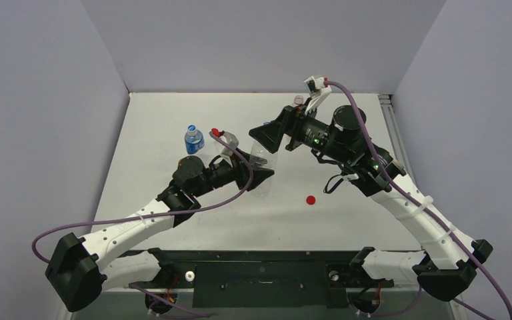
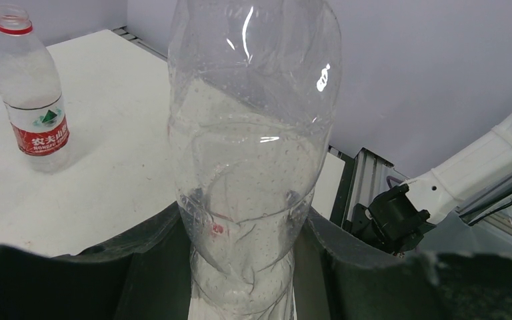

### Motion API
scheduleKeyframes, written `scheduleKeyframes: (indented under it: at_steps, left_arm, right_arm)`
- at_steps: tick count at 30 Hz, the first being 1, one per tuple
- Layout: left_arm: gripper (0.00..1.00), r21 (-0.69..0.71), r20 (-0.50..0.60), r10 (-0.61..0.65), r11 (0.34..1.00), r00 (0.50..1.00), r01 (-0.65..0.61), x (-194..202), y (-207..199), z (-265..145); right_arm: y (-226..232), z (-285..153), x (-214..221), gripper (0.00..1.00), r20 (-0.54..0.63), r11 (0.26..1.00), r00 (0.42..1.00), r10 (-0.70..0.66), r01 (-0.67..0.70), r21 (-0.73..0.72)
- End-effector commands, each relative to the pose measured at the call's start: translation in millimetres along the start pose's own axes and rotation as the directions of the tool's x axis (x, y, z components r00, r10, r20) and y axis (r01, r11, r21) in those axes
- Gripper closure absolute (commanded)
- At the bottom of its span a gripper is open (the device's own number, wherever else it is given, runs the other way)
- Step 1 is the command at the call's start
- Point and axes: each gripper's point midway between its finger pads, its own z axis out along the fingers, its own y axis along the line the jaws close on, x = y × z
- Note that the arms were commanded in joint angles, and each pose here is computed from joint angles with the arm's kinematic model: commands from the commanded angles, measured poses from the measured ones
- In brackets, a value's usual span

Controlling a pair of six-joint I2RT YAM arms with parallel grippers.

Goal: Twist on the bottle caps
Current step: Screw the bottle cap onto the plastic bottle.

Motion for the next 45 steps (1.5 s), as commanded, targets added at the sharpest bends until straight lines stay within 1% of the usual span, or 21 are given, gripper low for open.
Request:
scheduleKeyframes:
  at_steps: [1, 13, 21, 25, 31, 37, 45]
  left_arm:
    - [1.0, -0.027, 0.023, 0.005, 1.0, 1.0, -0.005, -8, 7, 1]
    - [1.0, -0.026, 0.028, 0.02, 0.999, 0.999, -0.019, -16, 7, 2]
    - [1.0, 0.006, 0.036, 0.042, 0.999, 0.998, -0.042, -24, -2, -2]
    - [1.0, 0.067, 0.033, 0.042, 0.997, 0.999, -0.044, -24, -14, -3]
    - [1.0, 0.124, 0.049, 0.034, 0.991, 0.998, -0.04, -32, -28, -4]
    - [1.0, 0.135, 0.05, 0.029, 0.99, 0.998, -0.036, -32, -30, -2]
    - [1.0, 0.122, 0.048, 0.019, 0.992, 0.999, -0.025, -28, -25, 2]
  right_arm:
    - [17, -15, -8, 0.15, 0.032, 0.999, 0.999, -0.017, 0.018, -0.049]
    - [18, -32, -12, 0.15, 0.049, 0.999, 0.998, -0.03, 0.032, -0.035]
    - [0, -43, -22, 0.15, 0.08, 0.998, 0.996, -0.039, 0.035, 0.051]
    - [-4, -36, -34, 0.15, 0.098, 0.999, 0.995, -0.009, 0.005, 0.037]
    - [-3, -6, -41, 0.14, 0.088, 0.999, 0.995, 0.037, -0.036, -0.013]
    - [2, 17, -40, 0.14, 0.076, 0.996, 0.995, 0.063, -0.057, -0.068]
    - [11, 20, -29, 0.14, 0.054, 0.992, 0.997, 0.06, -0.054, -0.114]
